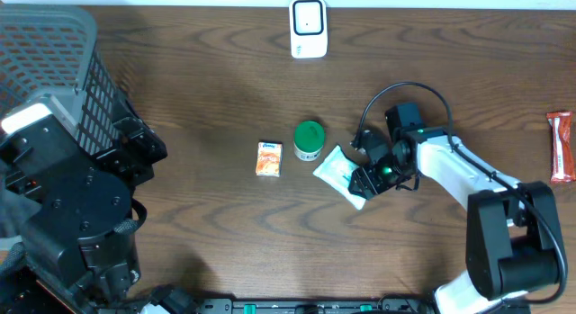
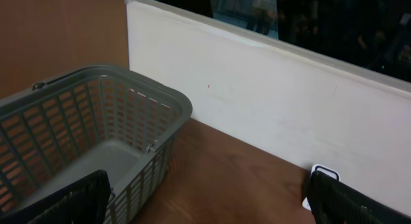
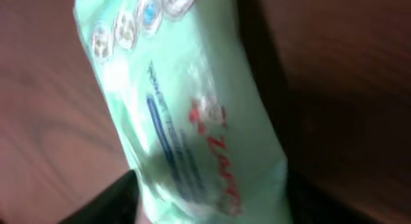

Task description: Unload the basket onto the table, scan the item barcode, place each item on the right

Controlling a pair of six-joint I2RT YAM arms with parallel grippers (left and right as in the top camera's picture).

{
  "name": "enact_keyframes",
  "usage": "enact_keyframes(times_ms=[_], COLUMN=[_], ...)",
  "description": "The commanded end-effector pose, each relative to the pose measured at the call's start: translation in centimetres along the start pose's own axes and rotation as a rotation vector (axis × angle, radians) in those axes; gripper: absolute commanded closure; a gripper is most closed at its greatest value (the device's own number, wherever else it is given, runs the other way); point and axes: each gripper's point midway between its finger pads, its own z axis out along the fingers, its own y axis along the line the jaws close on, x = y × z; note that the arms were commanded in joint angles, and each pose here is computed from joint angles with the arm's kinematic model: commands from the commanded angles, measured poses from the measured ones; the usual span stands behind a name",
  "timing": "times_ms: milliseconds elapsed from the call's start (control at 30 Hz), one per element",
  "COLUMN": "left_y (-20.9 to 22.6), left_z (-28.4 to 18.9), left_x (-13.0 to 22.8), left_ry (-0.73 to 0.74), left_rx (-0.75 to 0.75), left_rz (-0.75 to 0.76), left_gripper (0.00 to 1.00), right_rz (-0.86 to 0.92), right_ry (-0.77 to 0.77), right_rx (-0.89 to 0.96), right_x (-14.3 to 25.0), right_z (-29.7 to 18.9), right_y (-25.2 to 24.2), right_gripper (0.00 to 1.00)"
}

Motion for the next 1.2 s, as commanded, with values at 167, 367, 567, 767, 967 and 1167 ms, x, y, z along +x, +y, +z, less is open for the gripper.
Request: enact_keyframes(times_ms=[167,367,567,767,967,1167], left_y=[0.4,0.4,0.4,0.4,0.4,0.4], left_z=[0.1,0.1,0.1,0.1,0.1,0.1], left_x=[-0.2,-0.2,-0.2,-0.2,-0.2,-0.2], left_ry=[-0.012,-0.012,-0.012,-0.012,-0.012,-0.012], left_rx=[-0.025,-0.025,-0.025,-0.025,-0.025,-0.025], left_rz=[0.001,0.001,0.0,0.001,0.001,0.001], left_gripper=[0.02,0.02,0.02,0.02,0.02,0.02], right_rz=[0.017,0.211,0.629,1.071,1.544,1.753], right_ry=[0.049,-0.037,0.053,0.204,0.447,0.555], right_rx=[-0.068,-0.082,-0.163,-0.295,-0.303,-0.389], right_x=[1.2,-1.7,-2.2,-1.7,0.6,-0.3], right_z=[2.5,1.7,-2.1,-5.5,-6.7,-7.6], right_y=[-0.1,0.0,2.8,7.0,9.5,11.3], right_gripper=[0.99,0.99,0.99,0.99,0.99,0.99])
